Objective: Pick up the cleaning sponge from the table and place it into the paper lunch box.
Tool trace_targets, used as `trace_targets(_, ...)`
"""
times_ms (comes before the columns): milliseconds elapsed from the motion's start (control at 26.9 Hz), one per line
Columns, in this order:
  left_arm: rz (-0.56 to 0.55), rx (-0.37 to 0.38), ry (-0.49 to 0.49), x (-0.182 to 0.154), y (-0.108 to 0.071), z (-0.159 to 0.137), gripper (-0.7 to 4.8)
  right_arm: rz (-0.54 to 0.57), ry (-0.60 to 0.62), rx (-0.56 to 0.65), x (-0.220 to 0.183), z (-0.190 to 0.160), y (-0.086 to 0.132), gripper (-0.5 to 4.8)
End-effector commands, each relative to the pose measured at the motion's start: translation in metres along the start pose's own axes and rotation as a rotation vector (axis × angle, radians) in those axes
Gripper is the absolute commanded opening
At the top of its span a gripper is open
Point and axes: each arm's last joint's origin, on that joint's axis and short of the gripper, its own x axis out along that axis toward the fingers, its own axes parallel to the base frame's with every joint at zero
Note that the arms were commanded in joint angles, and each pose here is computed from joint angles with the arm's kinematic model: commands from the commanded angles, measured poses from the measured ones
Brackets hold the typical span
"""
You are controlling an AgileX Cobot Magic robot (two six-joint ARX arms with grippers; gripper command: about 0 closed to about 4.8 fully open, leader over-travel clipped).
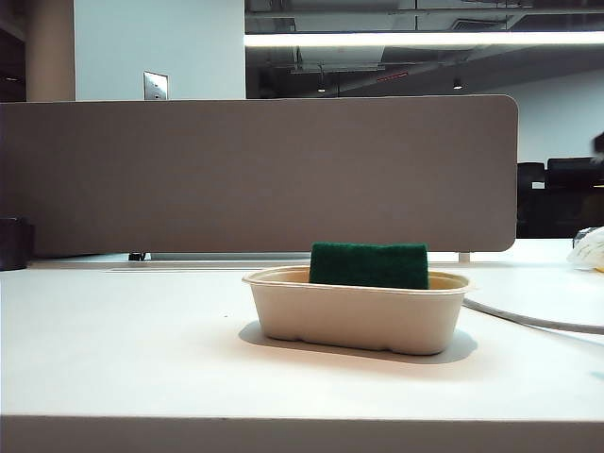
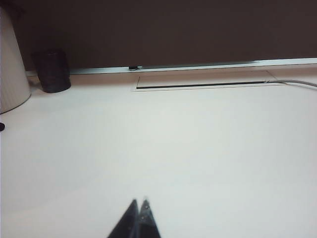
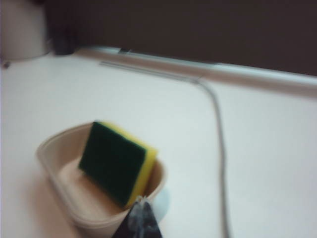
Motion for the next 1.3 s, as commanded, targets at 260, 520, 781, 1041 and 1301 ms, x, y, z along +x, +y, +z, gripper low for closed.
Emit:
trace_targets(260,0.003,0.008,0.001,0.000,0.000,0.000,-0.05,-0.281,-0.052,-0.002,-0.005,0.005,-0.027,-0.05)
trace_targets(520,0.003,0.008,0.001,0.000,0.000,0.000,-0.05,-0.466,-0.061,-0.003,-0.012,0.006,-0.043,-0.05)
trace_targets(781,0.003,0.008,0.001,0.000,0.000,0.000,-0.05,-0.507,-0.063,-0.003,-0.014,0.006,-0.047,-0.05)
trace_targets(1041,0.003,0.008,0.001,0.000,0.000,0.000,-0.05,-0.507,-0.063,-0.003,-0.014,0.006,-0.047,-0.05)
trace_targets(1301,0.003,0.008,0.001,0.000,0.000,0.000,-0.05,-0.507,-0.063,-0.003,-0.014,0.006,-0.047,-0.05)
